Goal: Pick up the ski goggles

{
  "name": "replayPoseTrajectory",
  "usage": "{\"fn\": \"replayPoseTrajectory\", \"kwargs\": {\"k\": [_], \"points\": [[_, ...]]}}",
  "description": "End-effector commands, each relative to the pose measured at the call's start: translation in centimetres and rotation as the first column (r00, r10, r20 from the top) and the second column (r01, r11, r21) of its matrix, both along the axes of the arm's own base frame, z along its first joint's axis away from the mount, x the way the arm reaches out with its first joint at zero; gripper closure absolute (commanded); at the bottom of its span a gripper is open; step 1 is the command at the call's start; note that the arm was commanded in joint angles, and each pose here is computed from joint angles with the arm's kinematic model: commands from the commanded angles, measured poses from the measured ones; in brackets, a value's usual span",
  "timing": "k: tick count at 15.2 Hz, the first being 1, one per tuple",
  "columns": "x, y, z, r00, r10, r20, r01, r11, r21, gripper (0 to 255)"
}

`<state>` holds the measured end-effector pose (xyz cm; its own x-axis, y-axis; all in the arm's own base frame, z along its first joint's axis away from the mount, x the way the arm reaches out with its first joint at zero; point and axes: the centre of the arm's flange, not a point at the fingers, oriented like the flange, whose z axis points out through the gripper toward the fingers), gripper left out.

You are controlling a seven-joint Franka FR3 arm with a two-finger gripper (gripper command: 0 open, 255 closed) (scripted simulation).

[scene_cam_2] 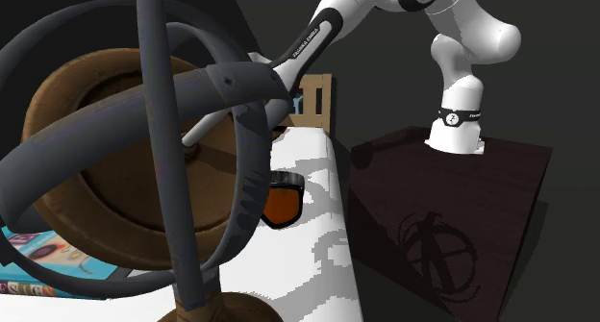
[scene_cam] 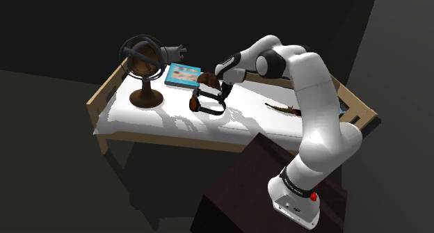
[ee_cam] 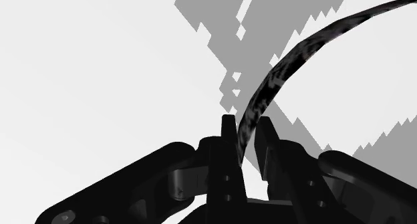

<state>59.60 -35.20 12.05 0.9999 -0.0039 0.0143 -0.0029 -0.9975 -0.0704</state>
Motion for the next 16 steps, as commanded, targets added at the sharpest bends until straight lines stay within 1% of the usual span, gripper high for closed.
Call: {"fn": "replayPoseTrajectory", "kwargs": {"k": [1,14,16], "points": [[0.0,0.0,0.9,1.000,0.000,0.000,0.000,1.000,0.000,255],[0.0,0.0,7.7,1.000,0.000,0.000,0.000,1.000,0.000,255],[0.0,0.0,7.8,1.000,0.000,0.000,0.000,1.000,0.000,255]]}}
